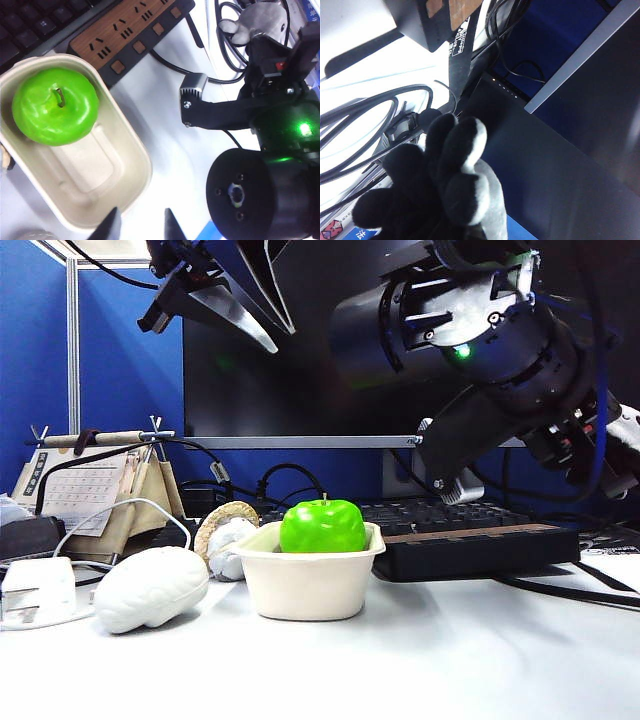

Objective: Place the tilting octopus upright.

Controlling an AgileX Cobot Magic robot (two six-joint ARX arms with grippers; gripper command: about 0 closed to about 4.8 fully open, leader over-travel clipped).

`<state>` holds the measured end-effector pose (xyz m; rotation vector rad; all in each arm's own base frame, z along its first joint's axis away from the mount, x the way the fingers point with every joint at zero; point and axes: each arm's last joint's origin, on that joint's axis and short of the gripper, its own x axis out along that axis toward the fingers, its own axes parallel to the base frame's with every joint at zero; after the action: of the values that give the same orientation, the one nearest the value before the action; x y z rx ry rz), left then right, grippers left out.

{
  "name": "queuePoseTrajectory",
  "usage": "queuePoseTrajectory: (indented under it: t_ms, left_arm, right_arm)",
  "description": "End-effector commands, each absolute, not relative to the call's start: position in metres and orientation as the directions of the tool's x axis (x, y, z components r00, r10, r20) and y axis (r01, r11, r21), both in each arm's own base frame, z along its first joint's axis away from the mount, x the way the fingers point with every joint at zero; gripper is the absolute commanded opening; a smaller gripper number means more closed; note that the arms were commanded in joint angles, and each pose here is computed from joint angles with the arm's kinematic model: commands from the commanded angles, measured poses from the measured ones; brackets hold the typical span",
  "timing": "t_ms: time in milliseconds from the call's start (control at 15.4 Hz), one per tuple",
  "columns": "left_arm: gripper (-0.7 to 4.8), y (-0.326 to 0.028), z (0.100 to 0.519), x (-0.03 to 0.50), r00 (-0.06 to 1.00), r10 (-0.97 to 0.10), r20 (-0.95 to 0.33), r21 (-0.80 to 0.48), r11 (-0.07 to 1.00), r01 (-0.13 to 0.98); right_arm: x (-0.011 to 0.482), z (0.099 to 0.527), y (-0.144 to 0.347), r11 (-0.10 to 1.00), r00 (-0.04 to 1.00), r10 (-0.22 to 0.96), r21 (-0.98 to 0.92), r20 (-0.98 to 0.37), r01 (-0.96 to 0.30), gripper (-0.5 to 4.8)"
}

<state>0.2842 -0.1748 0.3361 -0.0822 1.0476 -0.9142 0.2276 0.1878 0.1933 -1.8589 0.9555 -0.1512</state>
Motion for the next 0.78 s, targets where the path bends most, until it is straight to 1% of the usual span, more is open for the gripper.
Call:
queuePoseTrajectory:
  t_ms: [65, 130, 195, 651, 716, 782]
  left_arm:
    - [1.21, -0.1746, 0.3379, 0.2839, 0.182, -0.688, -0.703, -0.464, 0.637, 0.616]
    - [1.21, -0.1746, 0.3379, 0.2839, 0.182, -0.687, -0.703, -0.464, 0.637, 0.616]
    - [1.21, -0.1746, 0.3378, 0.2839, 0.182, -0.687, -0.703, -0.464, 0.637, 0.616]
    - [1.21, -0.1746, 0.3379, 0.2839, 0.182, -0.688, -0.703, -0.464, 0.637, 0.616]
    - [1.21, -0.1746, 0.3378, 0.2839, 0.182, -0.687, -0.703, -0.464, 0.637, 0.616]
    - [1.21, -0.1746, 0.3378, 0.2839, 0.182, -0.687, -0.703, -0.463, 0.637, 0.616]
  right_arm:
    - [0.2269, 0.1937, 0.1885, -0.17, 0.676, -0.659, -0.811, -0.329, -0.56, -0.06]
    - [0.2261, 0.1923, 0.1885, -0.139, 0.663, -0.647, -0.797, -0.376, -0.588, -0.06]
    - [0.2265, 0.1921, 0.1889, -0.122, 0.664, -0.643, -0.805, -0.381, -0.581, -0.06]
    - [0.227, 0.1909, 0.1888, -0.089, 0.651, -0.63, -0.792, -0.424, -0.603, -0.06]
    - [0.2265, 0.1897, 0.1896, -0.058, 0.637, -0.612, -0.777, -0.468, -0.626, -0.06]
    - [0.2262, 0.1893, 0.191, -0.035, 0.636, -0.601, -0.78, -0.483, -0.625, -0.06]
